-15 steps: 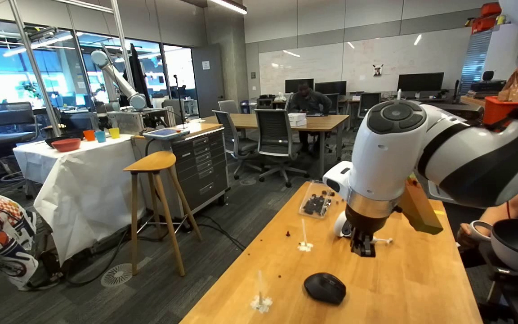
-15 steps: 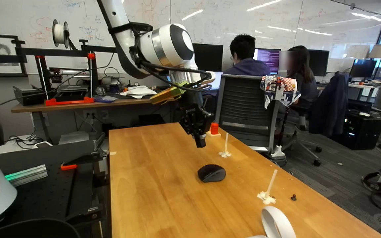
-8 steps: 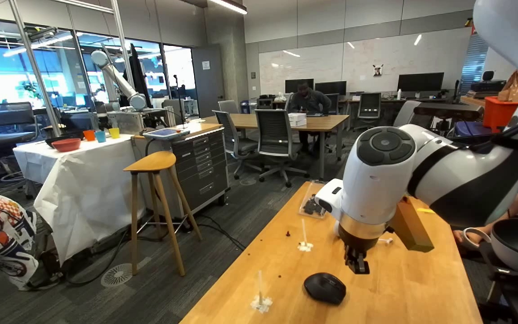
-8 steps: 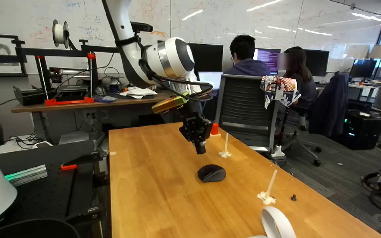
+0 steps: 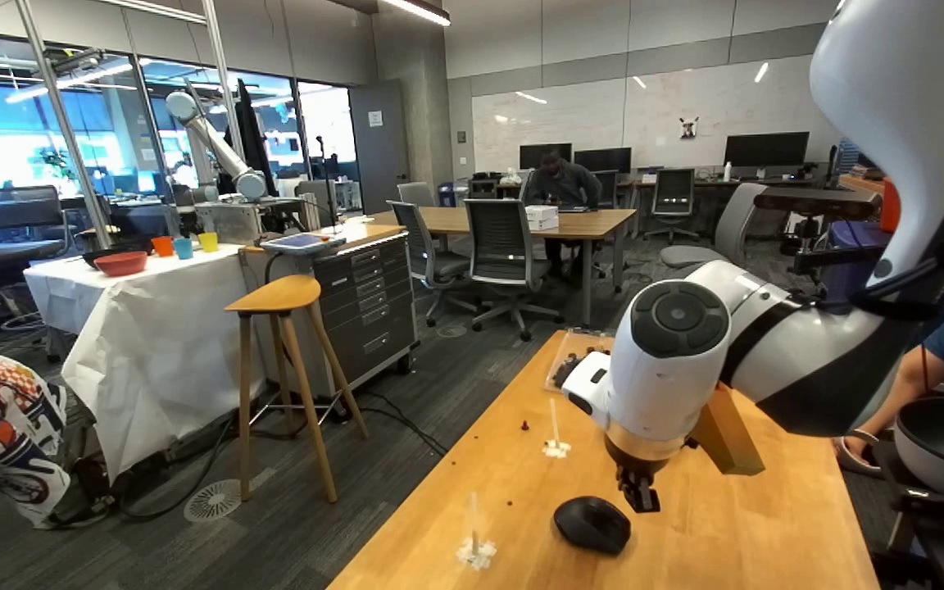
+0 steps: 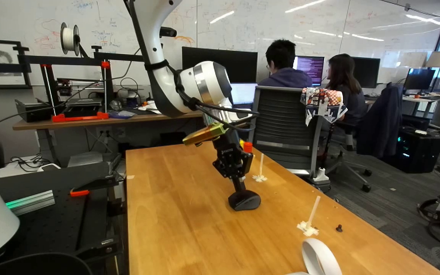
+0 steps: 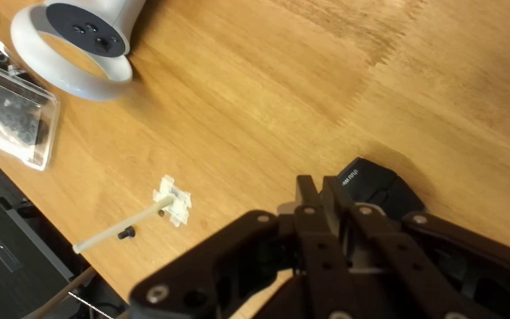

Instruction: Left-click the mouse

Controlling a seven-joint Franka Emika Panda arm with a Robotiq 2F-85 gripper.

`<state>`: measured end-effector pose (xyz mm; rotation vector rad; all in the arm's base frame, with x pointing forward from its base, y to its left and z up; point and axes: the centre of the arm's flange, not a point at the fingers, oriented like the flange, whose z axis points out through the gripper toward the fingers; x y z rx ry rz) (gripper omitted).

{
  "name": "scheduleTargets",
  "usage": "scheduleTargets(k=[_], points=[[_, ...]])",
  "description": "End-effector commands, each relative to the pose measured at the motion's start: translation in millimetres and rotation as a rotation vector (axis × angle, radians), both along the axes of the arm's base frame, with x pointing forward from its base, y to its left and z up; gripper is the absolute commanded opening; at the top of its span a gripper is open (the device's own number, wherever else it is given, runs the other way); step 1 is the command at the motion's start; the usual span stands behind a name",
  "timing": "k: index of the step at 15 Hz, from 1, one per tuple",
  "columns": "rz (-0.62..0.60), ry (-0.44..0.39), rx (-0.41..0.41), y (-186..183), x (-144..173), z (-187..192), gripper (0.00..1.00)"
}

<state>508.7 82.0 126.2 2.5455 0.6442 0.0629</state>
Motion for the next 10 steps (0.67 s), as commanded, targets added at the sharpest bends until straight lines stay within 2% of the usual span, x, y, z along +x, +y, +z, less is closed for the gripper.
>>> scheduleTargets(k=[1, 10], points=[[0.026, -0.029, -0.049, 4.4, 12.3, -17.8, 0.11], [0.094, -0.031, -0.083, 16.1, 13.2, -43.2, 0.12]])
